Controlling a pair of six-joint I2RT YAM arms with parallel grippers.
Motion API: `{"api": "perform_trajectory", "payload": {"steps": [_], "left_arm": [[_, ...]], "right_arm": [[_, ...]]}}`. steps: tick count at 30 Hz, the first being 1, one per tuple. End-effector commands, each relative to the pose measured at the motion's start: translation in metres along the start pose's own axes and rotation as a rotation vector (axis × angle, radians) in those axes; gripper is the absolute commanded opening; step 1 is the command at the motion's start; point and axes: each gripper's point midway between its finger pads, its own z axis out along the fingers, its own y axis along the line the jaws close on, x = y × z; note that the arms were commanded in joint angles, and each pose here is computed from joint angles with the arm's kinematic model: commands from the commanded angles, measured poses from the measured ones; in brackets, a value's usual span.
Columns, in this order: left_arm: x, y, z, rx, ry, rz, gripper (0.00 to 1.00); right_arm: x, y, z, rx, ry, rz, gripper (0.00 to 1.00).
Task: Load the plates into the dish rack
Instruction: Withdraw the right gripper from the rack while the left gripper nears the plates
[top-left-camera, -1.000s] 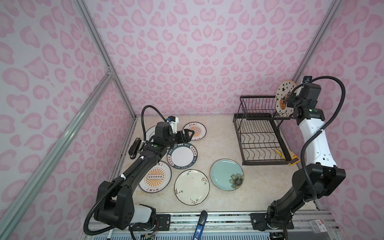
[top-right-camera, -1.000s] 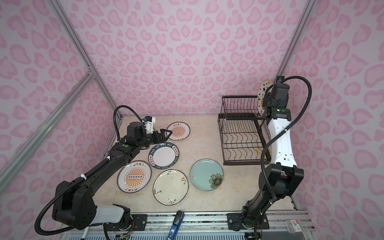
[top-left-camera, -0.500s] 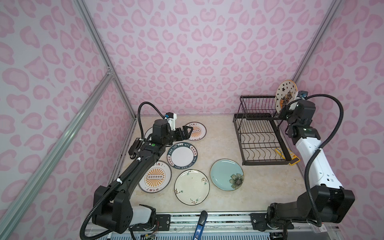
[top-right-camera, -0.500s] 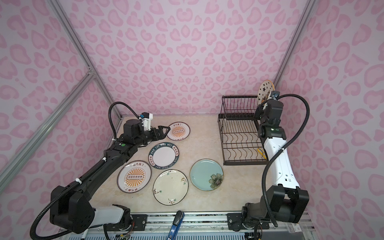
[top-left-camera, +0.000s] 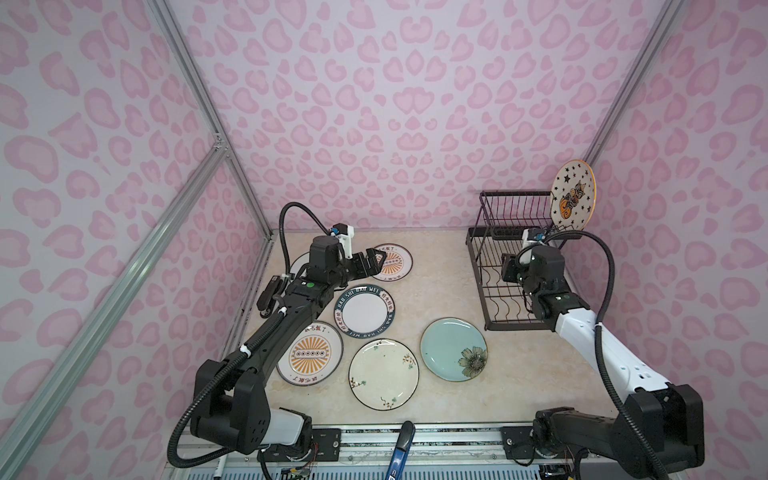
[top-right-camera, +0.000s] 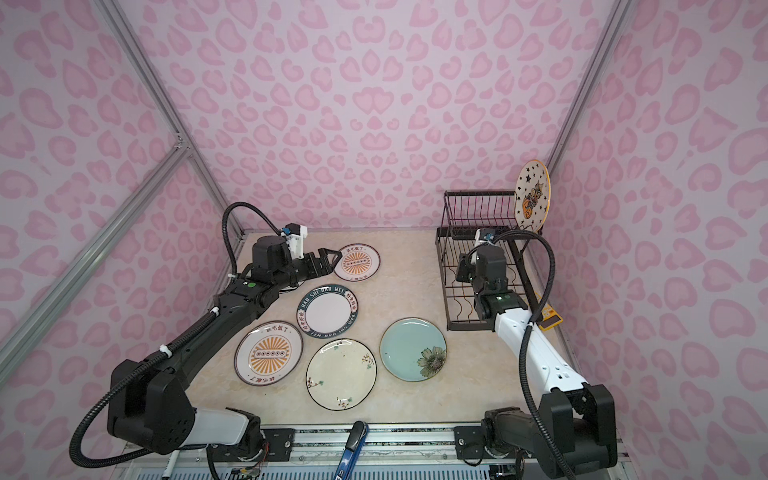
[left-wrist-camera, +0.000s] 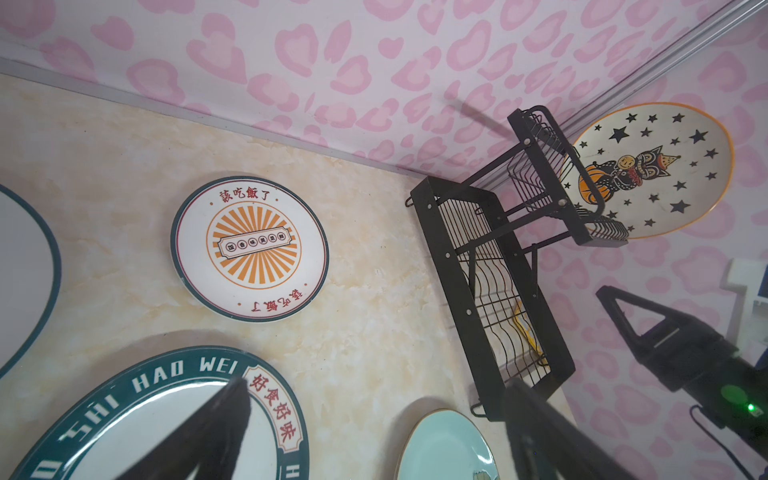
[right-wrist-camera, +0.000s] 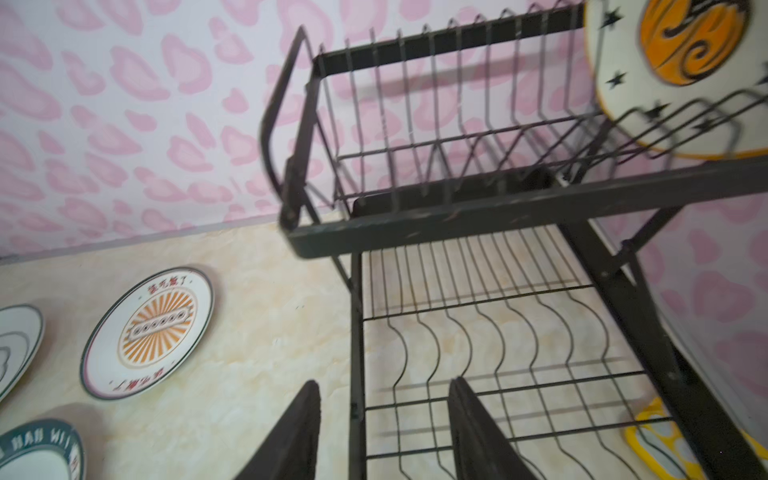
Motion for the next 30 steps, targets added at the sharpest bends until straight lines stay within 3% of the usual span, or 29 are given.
{"api": "perform_trajectory", "payload": {"steps": [1,8,15,22,30], "left_arm": [[-0.011,-0.005,0.004,0.019,-0.033,0.0,0.97],[-0.001,0.033,0.003,-0.154,-0.01,-0.057,0.97],[0.035,0.073,-0.008,-0.259,0.071,-0.156,0.97],[0.097,0.075,0.004,-0.179,0.266,-0.162,0.97],[0.15,0.032,0.017,-0.086,0.46,-0.019,0.97]], "right_arm": [[0.0,0.028,-0.001,-0.083,-0.072,0.022,0.49],[0.037,0.088,0.007,-0.227,-0.019,-0.025,0.5],[0.079,0.124,0.025,-0.319,0.08,-0.017,0.5],[0.099,0.132,0.043,-0.326,0.148,-0.022,0.5],[0.1,0.121,0.048,-0.284,0.162,-0.03,0.5]]}}
